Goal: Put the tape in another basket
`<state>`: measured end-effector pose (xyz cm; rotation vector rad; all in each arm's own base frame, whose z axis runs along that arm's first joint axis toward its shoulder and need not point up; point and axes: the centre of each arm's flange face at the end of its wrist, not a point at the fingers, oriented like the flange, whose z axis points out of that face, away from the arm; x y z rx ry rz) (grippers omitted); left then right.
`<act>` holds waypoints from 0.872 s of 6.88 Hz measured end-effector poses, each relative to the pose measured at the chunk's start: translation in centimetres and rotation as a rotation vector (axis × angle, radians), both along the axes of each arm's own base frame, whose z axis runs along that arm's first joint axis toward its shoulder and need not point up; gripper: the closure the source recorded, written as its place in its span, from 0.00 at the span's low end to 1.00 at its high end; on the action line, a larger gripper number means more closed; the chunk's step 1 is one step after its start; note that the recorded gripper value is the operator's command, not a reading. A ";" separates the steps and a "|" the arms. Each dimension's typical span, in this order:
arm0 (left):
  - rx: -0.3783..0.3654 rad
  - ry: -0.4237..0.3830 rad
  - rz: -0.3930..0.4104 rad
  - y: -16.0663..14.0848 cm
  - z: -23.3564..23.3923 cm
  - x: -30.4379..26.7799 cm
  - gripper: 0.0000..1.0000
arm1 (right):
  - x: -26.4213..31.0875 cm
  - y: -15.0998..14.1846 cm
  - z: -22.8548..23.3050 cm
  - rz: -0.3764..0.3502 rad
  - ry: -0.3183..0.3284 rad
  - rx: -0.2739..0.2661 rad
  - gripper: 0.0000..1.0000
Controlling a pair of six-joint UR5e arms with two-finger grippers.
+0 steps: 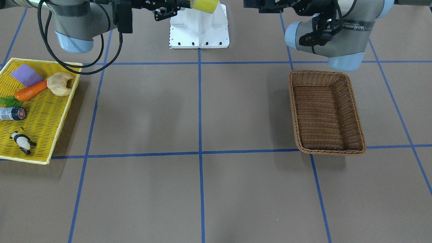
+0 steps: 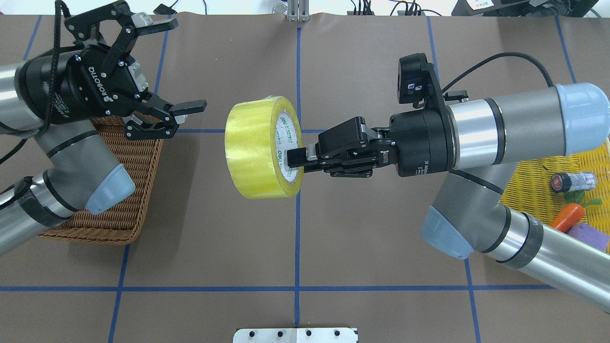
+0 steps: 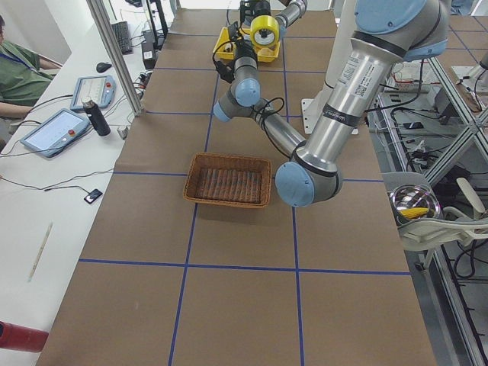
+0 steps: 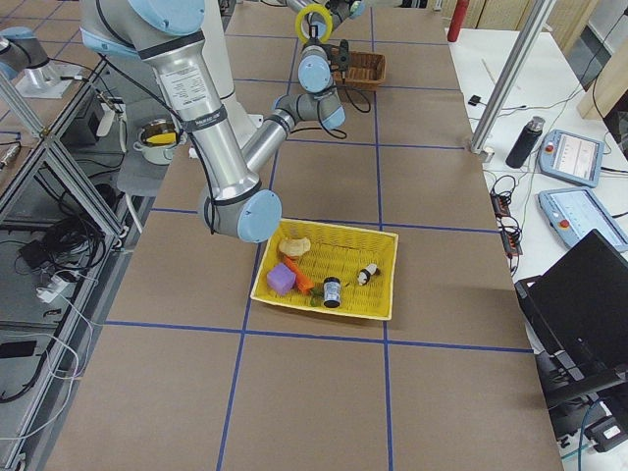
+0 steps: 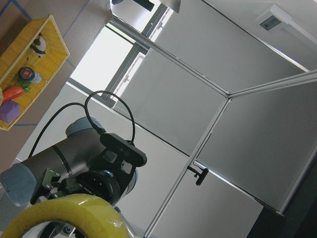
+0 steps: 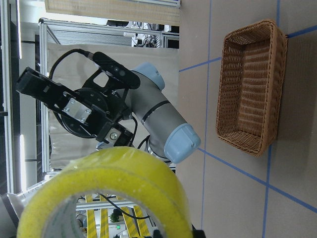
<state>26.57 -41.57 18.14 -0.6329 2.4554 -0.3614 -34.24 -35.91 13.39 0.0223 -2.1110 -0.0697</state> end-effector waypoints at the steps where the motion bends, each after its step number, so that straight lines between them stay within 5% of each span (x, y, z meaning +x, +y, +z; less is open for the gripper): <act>1: -0.002 0.001 0.003 0.1 0.0 0.2 0.03 | -0.2 0.1 -0.1 0.005 -0.007 -0.005 1.00; 6: -0.001 0.010 0.056 1.5 -0.4 2.5 0.03 | -1.1 0.3 0.0 0.011 -0.012 -0.024 1.00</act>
